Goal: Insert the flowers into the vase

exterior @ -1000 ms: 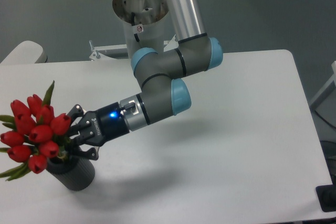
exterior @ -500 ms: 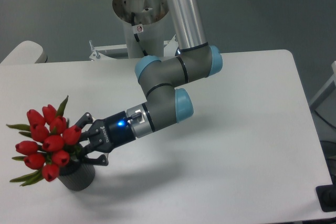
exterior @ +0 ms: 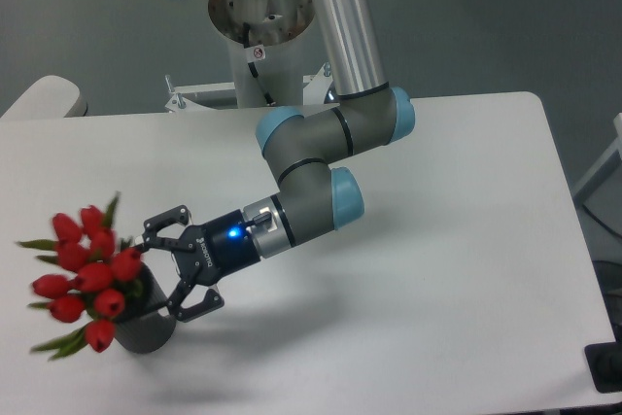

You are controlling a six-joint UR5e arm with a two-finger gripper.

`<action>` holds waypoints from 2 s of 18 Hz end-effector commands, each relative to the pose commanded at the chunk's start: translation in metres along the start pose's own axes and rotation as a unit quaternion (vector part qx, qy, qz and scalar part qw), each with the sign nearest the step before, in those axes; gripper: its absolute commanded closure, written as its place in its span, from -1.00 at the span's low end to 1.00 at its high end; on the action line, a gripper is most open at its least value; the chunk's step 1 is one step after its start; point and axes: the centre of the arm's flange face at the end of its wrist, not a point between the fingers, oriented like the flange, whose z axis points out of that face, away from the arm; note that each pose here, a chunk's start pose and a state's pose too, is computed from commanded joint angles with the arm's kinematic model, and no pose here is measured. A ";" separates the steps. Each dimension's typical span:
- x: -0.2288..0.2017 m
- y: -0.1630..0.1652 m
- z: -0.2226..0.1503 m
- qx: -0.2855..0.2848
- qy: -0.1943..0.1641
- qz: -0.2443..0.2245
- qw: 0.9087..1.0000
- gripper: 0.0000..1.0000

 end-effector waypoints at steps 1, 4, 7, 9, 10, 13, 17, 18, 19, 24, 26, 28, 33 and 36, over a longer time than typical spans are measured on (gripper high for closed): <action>0.000 -0.002 -0.001 0.000 -0.001 0.001 1.000 -1.00; 0.002 -0.002 -0.011 0.001 -0.008 0.001 1.000 -1.00; 0.008 -0.003 -0.032 0.002 -0.026 0.010 1.000 -1.00; 0.012 -0.003 -0.048 0.004 -0.039 0.019 0.999 -1.00; 0.012 -0.005 -0.058 0.004 -0.048 0.021 0.999 -1.00; 0.008 -0.019 -0.091 0.000 -0.076 0.033 0.997 -1.00; 0.008 -0.048 -0.143 -0.038 -0.127 0.050 0.990 -1.00; 0.008 -0.054 -0.163 -0.047 -0.146 0.053 0.987 -1.00; 0.010 -0.065 -0.187 -0.064 -0.171 0.059 0.981 -1.00; -0.001 -0.121 -0.247 -0.162 -0.247 0.093 0.951 -1.00; -0.004 -0.134 -0.261 -0.247 -0.289 0.078 0.922 -1.00; -0.012 -0.158 -0.271 -0.293 -0.315 0.085 0.898 -1.00; -0.024 -0.183 -0.299 -0.409 -0.369 0.089 0.830 -1.00; -0.031 -0.182 -0.314 -0.490 -0.360 0.111 0.786 -1.00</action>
